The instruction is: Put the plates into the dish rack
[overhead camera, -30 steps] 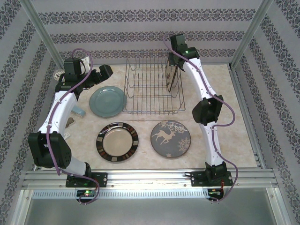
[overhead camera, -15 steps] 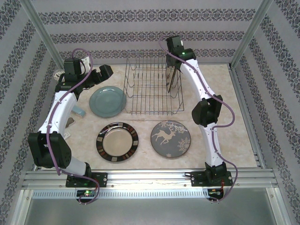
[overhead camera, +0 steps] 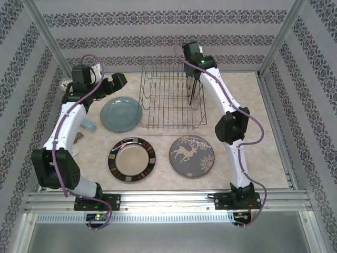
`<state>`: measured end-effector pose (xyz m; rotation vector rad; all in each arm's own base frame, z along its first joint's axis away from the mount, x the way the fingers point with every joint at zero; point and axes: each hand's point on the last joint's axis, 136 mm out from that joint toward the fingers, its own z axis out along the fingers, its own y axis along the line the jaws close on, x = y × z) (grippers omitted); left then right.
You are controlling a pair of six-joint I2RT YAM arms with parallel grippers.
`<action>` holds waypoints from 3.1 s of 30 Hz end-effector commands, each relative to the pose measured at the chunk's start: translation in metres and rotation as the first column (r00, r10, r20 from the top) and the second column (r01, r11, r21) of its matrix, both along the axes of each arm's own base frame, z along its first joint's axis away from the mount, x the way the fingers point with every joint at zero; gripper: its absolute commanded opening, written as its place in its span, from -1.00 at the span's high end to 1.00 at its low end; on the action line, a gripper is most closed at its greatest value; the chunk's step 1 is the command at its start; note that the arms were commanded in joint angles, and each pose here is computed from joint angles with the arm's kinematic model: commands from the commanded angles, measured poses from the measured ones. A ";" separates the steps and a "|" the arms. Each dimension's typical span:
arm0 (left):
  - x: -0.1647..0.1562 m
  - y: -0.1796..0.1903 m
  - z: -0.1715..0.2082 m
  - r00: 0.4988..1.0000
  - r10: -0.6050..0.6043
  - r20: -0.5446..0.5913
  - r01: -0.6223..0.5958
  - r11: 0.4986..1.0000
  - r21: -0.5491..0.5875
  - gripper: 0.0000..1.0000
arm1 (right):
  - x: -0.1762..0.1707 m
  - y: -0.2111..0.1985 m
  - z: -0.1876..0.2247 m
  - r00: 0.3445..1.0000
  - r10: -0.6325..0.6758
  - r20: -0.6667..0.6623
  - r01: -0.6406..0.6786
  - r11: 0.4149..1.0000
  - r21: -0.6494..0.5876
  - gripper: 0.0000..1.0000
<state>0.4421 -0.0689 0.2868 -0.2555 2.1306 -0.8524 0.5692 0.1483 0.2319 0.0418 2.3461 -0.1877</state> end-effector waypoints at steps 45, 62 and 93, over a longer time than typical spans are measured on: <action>0.004 0.003 0.013 0.999 -0.001 0.036 0.001 1.000 -0.013 -0.99 | 0.023 -0.015 0.118 0.891 -0.152 0.428 0.149 0.988 0.040 1.00; 0.008 0.003 0.005 1.000 -0.004 0.017 0.004 1.000 -0.015 -0.99 | 0.028 -0.010 0.080 0.863 -0.190 0.467 0.168 0.982 0.088 1.00; 0.006 -0.001 0.012 0.999 -0.011 0.031 0.013 0.999 -0.043 -0.99 | -0.006 -0.038 0.092 0.843 -0.255 0.473 0.214 0.967 0.139 -0.10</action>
